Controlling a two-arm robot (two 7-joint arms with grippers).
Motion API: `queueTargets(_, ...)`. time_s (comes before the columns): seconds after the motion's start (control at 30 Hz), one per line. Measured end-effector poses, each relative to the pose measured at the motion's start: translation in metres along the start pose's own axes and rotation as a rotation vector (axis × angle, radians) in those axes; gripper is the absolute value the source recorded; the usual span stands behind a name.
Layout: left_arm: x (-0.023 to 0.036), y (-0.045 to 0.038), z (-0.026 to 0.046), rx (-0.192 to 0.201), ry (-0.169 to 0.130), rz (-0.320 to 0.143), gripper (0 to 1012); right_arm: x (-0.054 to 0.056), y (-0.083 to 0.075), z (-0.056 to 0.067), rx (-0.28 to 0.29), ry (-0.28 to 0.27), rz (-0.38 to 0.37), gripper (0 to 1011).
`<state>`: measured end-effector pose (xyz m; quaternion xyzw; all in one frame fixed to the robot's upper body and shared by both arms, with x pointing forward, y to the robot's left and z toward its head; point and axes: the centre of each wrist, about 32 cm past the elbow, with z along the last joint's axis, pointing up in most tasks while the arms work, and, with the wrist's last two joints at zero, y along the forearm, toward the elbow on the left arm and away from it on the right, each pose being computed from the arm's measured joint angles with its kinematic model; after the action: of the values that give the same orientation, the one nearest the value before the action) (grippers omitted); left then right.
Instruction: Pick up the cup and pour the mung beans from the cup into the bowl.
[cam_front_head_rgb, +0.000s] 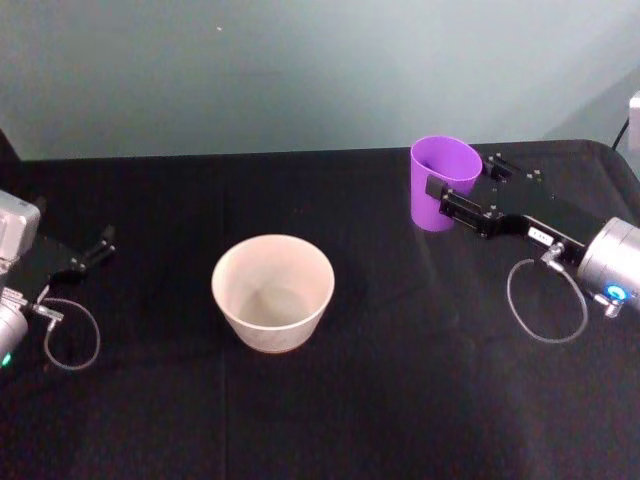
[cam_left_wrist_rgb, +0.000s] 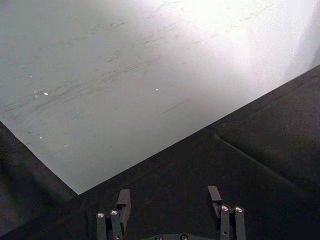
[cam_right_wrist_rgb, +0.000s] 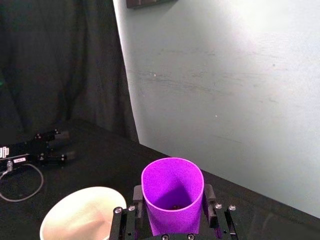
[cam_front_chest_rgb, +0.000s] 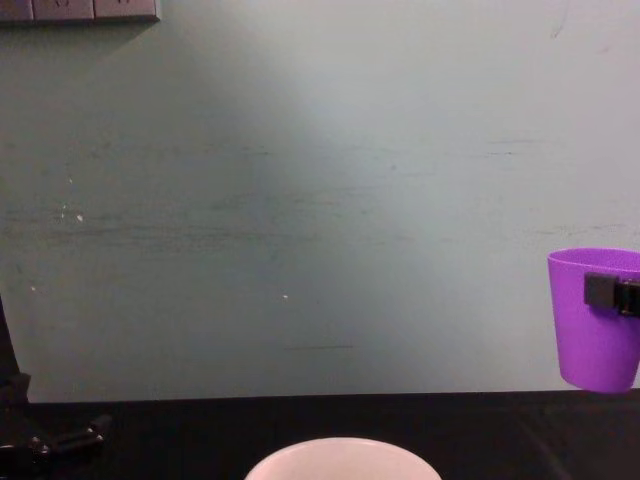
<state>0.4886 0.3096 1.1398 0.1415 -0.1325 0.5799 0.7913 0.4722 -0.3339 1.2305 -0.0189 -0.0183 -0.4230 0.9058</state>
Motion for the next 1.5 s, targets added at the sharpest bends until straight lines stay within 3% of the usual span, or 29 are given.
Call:
queueTargets(1.2, 0.0, 0.0, 0.0, 0.0, 0.0, 0.0, 1000, 0.0, 0.0, 0.0, 0.0, 0.0, 0.0, 706)
queueTargets(1.33, 0.0, 0.0, 0.0, 0.0, 0.0, 0.0, 1000, 0.004, 0.004, 0.0, 0.002, 0.013, -0.001, 706)
queueTargets(1.5, 0.0, 0.0, 0.0, 0.0, 0.0, 0.0, 1000, 0.01, 0.019, 0.002, -0.004, 0.02, 0.009, 706)
